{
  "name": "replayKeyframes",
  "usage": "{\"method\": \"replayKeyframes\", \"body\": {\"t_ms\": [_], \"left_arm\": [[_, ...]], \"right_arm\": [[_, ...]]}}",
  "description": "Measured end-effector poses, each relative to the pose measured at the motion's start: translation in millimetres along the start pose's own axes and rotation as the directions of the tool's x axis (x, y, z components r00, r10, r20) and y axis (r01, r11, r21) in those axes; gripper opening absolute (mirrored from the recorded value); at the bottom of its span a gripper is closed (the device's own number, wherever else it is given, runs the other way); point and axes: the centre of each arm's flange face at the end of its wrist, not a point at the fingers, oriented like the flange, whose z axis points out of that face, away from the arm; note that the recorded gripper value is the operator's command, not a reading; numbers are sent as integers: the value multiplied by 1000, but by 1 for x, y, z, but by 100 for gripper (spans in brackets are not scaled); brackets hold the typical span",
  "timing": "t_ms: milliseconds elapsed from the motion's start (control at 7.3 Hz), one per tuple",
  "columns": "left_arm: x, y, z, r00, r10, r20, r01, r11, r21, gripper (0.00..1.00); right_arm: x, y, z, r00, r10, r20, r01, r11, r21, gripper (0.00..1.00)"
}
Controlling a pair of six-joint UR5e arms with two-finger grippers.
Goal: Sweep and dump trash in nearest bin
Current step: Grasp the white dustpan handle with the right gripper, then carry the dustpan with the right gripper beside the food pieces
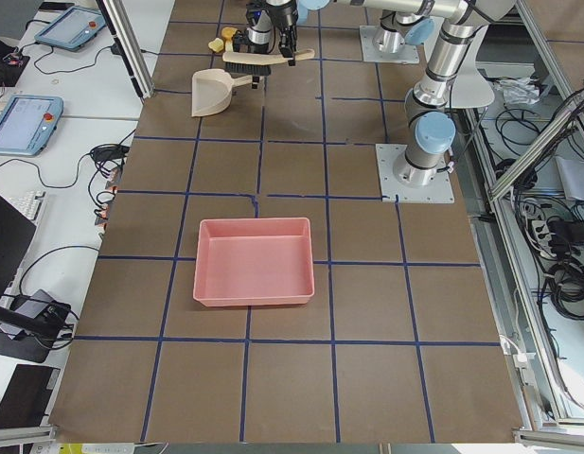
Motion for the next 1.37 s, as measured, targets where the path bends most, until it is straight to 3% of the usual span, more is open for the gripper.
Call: {"method": "replayKeyframes", "body": {"t_ms": [685, 822, 1096, 1370], "left_arm": [[-1, 0, 0, 1000, 1, 9, -2, 1000, 2, 0], [-1, 0, 0, 1000, 1, 9, -1, 1000, 2, 0], [-2, 0, 0, 1000, 1, 9, -1, 1000, 1, 0], [-3, 0, 0, 1000, 0, 8, 0, 1000, -1, 0]], "right_arm": [[5, -4, -7, 999, -38, -5, 38, 999, 14, 62], [4, -4, -7, 999, -40, -5, 40, 999, 14, 54], [3, -3, -7, 999, -42, -6, 42, 999, 14, 27], [3, -3, -8, 999, -43, -7, 43, 999, 15, 10]]}}
